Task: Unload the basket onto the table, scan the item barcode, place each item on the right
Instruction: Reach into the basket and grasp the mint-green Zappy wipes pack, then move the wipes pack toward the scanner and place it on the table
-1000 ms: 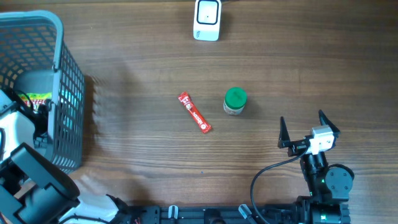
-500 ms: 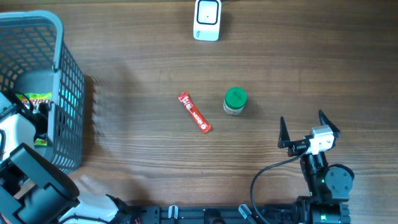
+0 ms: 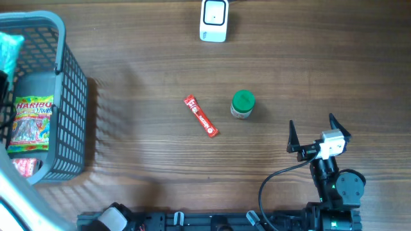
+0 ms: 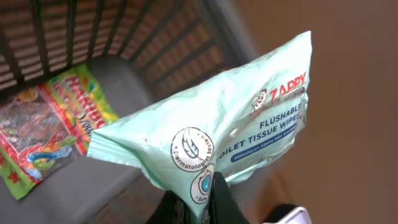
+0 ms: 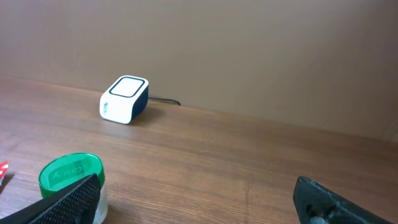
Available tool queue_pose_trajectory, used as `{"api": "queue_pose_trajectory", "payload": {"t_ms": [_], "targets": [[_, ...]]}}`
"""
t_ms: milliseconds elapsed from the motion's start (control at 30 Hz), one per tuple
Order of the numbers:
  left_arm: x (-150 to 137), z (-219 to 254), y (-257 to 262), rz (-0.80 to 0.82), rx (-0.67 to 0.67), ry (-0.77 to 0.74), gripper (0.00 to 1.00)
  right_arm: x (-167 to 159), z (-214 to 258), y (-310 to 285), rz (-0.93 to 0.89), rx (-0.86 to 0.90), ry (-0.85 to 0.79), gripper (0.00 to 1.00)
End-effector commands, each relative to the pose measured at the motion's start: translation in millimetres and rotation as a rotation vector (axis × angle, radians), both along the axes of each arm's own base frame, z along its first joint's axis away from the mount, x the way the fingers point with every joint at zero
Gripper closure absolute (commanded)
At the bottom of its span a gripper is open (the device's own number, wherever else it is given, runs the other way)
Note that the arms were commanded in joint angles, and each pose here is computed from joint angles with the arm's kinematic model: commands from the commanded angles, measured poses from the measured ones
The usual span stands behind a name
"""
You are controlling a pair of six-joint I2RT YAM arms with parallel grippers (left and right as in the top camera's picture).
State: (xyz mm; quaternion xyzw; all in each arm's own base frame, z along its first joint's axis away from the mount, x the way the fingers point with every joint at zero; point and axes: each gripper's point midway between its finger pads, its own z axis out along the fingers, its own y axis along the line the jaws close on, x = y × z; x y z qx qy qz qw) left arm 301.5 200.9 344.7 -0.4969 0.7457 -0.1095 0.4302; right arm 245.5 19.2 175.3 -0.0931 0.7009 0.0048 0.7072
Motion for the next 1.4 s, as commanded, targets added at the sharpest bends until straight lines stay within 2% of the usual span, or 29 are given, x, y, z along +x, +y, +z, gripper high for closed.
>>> {"api": "queue_pose_trajectory", "payload": {"t_ms": [0, 167, 333, 500, 600, 700, 800, 1033, 1133, 1167, 1200, 1267, 1300, 1333, 1367], "targets": [[-19, 36, -37, -0.052, -0.017, -0.105, 0.96, 0, 2, -1, -0.008, -0.006, -0.011, 0.0], [-35, 41, -100, -0.193, -0.054, -0.095, 0.96, 0, 2, -1, -0.009, -0.006, -0.011, 0.0], [-25, 27, -164, -0.406, -0.079, -0.036, 0.96, 0, 2, -1, -0.008, -0.006, -0.011, 0.0], [-19, -40, -193, -0.409, -0.067, 0.167, 0.96, 0, 2, -1, -0.008, -0.006, -0.011, 0.0], [-8, -87, -227, -0.484, -0.106, 0.216, 0.96, 0, 2, -1, -0.009, -0.006, -0.011, 0.0], [-3, -152, -244, -0.386, -0.222, 0.279, 0.96, 0, 2, -1, -0.009, -0.006, -0.011, 0.0], [-13, -222, -263, -0.264, -0.356, 0.374, 0.96, 0, 2, -1, -0.009, -0.006, -0.011, 0.0], [-30, -293, -303, -0.089, -0.404, 0.481, 0.96, 0, 2, -1, -0.009, -0.006, -0.011, 0.0], [-30, -308, -323, -0.125, -0.385, 0.508, 0.96, 0, 2, -1, -0.008, -0.006, -0.011, 0.0], [-31, -310, -326, -0.133, -0.381, 0.514, 0.93, 0, 2, -1, -0.008, -0.006, -0.011, 0.0], [-32, -311, -328, -0.143, -0.376, 0.518, 0.69, 0, 2, -1, -0.009, -0.006, -0.011, 0.0], [-31, -305, -330, -0.188, -0.356, 0.506, 0.28, 0, 2, -1, -0.008, -0.006, -0.011, 0.0], [-30, -298, -330, -0.203, -0.351, 0.495, 0.14, 0, 2, -1, -0.009, -0.006, -0.011, 0.0], [-28, -288, -331, -0.215, -0.352, 0.478, 0.01, 0, 2, -1, -0.009, -0.006, -0.011, 0.0], [-23, -275, -333, -0.242, -0.352, 0.444, 0.0, 0, 2, -1, -0.008, -0.006, -0.011, 0.0]]}}
